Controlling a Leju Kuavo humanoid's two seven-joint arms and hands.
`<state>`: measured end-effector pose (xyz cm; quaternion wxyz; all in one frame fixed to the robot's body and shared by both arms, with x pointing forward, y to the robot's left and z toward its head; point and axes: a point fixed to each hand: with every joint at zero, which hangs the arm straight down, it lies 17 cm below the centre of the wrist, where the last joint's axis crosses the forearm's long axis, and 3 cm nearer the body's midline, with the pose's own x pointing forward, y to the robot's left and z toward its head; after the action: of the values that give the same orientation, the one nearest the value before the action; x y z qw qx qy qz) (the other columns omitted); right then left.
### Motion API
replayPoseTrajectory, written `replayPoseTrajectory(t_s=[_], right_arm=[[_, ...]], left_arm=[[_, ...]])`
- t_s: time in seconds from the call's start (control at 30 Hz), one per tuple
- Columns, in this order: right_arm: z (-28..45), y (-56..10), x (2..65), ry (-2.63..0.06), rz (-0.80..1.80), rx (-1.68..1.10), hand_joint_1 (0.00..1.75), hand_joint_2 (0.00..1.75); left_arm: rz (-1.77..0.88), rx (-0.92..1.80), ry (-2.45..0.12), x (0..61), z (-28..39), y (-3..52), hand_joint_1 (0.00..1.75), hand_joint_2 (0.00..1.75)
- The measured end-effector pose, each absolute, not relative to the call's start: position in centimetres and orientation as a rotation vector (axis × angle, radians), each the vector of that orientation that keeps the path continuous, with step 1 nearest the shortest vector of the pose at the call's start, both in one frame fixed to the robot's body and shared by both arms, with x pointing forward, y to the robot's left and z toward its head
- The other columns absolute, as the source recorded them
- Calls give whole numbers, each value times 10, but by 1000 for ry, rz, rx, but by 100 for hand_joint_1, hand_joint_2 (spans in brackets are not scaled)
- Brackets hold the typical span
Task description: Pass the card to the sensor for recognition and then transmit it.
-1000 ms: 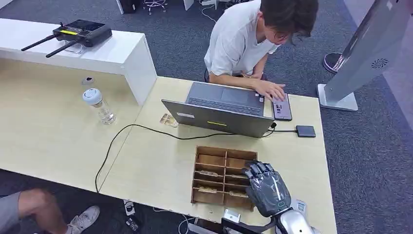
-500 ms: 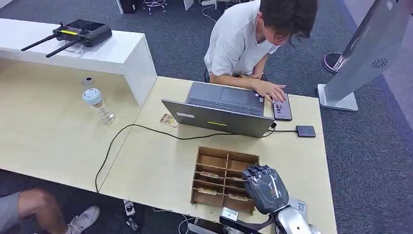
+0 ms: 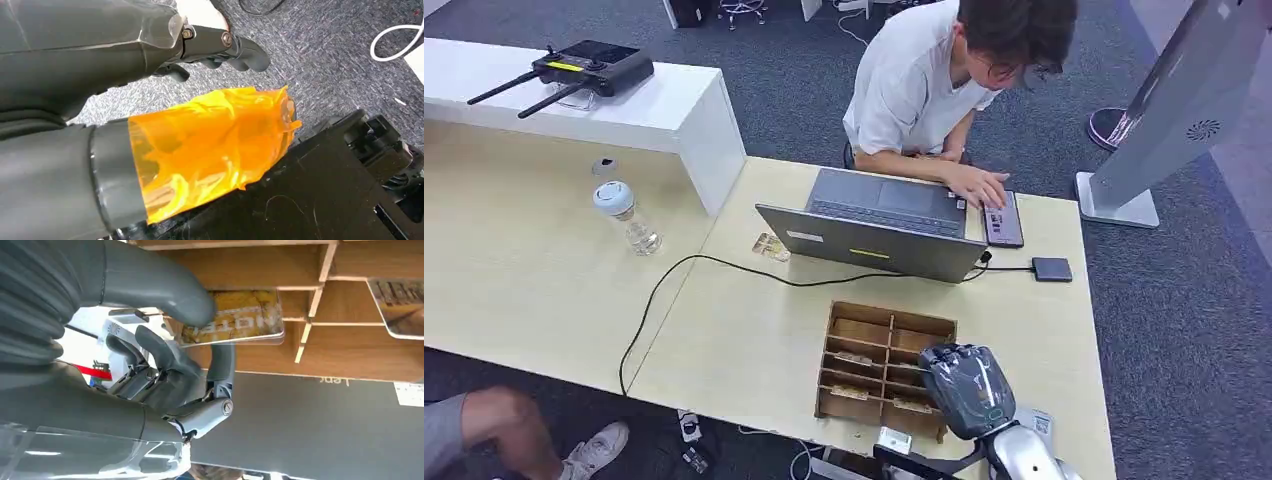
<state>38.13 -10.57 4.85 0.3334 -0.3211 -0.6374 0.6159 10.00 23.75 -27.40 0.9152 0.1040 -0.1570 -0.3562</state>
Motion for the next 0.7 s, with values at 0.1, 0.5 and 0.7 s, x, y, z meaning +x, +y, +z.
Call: replayPoseTrajectory(t_s=[0.1,0.5,0.7], right_arm=[[59,-105,383,-1699,1565,-840,169,175],[143,-112,396,-1895,1382,-923,169,175],[170,-119,392,-1958,1324,-952,171,175]], left_arm=[[-732,214,-323,100,-274,238,0,0],[-707,220,-325,100,-274,241,0,0],[-703,218,-327,98,-274,240,0,0]])
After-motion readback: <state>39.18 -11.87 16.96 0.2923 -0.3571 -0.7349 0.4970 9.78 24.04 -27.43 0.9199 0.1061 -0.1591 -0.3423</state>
